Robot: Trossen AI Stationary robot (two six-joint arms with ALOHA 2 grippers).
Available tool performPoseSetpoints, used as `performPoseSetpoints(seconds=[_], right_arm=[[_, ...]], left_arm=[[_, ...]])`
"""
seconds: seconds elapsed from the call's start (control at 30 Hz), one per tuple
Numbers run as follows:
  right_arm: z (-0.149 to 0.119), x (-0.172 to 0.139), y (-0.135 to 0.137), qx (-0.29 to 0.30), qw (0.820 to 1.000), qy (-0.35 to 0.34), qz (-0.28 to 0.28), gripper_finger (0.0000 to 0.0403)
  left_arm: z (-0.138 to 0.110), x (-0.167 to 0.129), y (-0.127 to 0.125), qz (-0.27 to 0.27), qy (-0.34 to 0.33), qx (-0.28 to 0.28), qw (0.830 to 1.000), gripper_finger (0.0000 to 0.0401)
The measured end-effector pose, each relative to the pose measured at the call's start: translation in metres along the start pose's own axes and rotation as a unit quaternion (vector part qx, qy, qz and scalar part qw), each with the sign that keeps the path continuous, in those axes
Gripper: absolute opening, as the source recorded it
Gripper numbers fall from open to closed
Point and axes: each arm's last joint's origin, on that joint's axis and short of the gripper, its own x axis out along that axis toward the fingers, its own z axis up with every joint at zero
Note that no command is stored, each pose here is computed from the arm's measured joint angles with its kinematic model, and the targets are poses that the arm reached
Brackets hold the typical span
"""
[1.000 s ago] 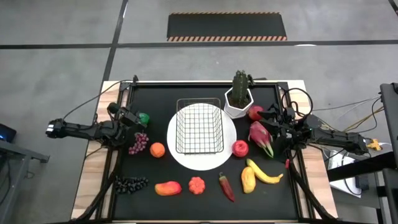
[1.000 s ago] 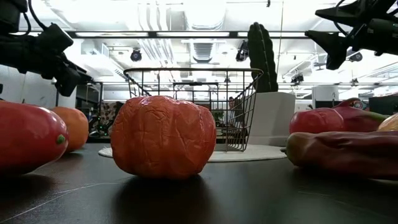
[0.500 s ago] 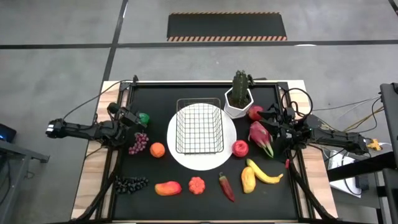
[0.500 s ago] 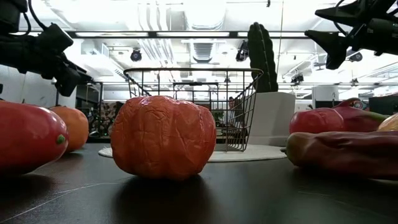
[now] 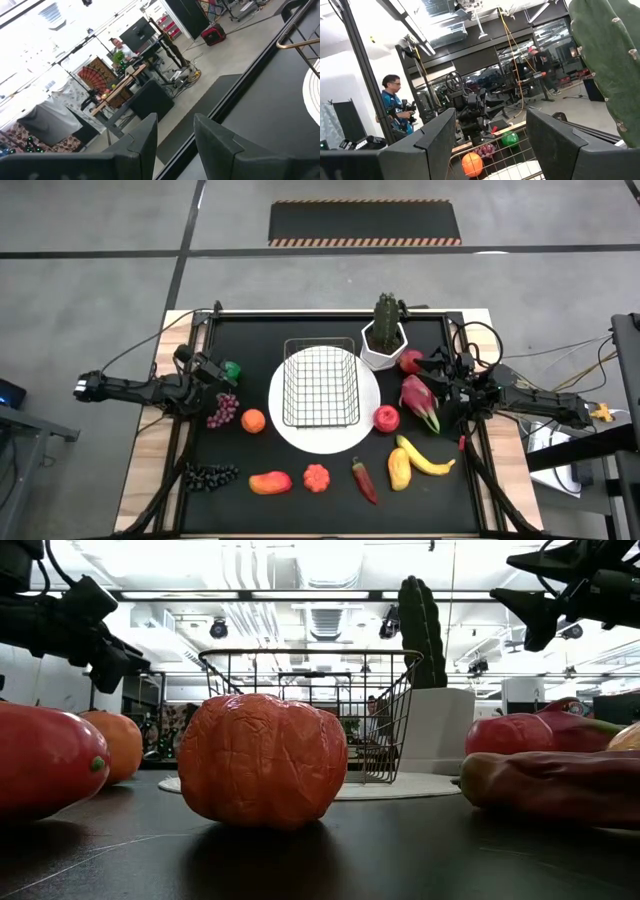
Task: Build produce basket
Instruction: Put the pumpkin into the gold wire basket
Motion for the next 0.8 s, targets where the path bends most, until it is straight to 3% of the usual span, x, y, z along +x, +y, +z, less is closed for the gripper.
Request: performPoseSetpoints(seconds=[0.33,0.5,0.57,0.7,0.8], right_arm=[[0.0,0.0,0.0,0.027,1.0,0.002,-0.002,0.0226],[0.001,0.0,-0.004,0.024,0.997,-0.025,-0.073,0.0226],[0.001,0.0,-0.006,0.012,0.994,-0.033,-0.101,0.0226],[0.005,0.002,-0.005,-0.029,0.993,-0.05,-0.099,0.0226],[0.012,0.006,-0.002,-0.06,0.991,-0.086,-0.084,0.0226]], left_arm=[[0.0,0.0,0.0,0.0,0.001,0.002,1.0,0.0112],[0.0,0.0,0.0,0.0,0.001,0.001,1.0,0.0112],[0.0,0.0,0.0,0.0,0.001,0.001,1.0,0.0112],[0.0,0.0,0.0,0.002,0.001,-0.004,1.0,0.0112],[0.006,0.0,0.006,0.02,-0.004,-0.053,0.998,0.0112]])
